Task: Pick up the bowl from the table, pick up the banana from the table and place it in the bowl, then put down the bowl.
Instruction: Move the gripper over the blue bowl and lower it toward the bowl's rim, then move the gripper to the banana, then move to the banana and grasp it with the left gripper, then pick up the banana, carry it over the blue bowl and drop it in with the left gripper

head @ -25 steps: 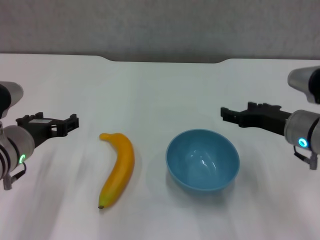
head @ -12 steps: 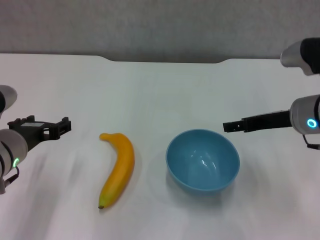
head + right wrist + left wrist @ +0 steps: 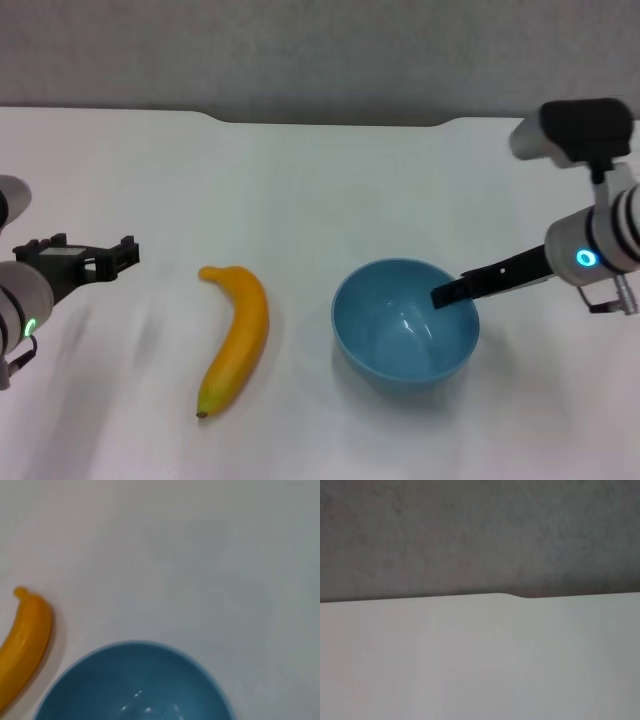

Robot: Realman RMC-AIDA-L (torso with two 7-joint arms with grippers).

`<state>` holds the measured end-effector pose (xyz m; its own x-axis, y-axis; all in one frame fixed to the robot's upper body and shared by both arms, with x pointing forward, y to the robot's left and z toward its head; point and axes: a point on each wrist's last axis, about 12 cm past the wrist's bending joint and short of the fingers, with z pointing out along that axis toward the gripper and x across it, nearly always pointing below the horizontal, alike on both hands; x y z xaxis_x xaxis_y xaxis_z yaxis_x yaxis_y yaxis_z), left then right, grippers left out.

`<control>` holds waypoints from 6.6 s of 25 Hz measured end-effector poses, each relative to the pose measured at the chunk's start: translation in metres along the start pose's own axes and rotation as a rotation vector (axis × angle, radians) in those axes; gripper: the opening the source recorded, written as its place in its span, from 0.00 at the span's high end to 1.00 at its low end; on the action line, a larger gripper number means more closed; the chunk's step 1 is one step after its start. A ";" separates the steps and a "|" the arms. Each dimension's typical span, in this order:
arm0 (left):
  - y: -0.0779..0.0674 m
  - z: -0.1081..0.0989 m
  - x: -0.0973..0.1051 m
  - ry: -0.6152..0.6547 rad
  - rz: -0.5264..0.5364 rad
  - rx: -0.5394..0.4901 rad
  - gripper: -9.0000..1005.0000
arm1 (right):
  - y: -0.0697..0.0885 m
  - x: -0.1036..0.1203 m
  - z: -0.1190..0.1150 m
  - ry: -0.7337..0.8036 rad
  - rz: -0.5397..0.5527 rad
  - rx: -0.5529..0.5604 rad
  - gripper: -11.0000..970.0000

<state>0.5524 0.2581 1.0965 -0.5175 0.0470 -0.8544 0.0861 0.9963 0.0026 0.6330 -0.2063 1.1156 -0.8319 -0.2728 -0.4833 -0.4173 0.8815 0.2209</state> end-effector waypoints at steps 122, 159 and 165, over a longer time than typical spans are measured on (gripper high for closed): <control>-0.085 0.022 0.020 0.313 0.058 0.237 0.18 | -0.003 -0.003 0.007 -0.107 -0.061 0.050 0.94; -0.083 0.037 0.033 0.357 0.054 0.228 0.43 | 0.000 -0.007 0.004 -0.135 -0.061 0.043 0.93; -0.077 0.038 0.032 0.356 0.040 0.213 0.50 | -0.002 -0.004 0.005 -0.129 -0.053 0.044 0.93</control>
<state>0.5615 0.1802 1.0495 -0.7691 0.1445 -0.6226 0.2671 0.9576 -0.1077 0.6395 -0.2050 1.1127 -0.7541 -0.2698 -0.5988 -0.4403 0.8842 0.1561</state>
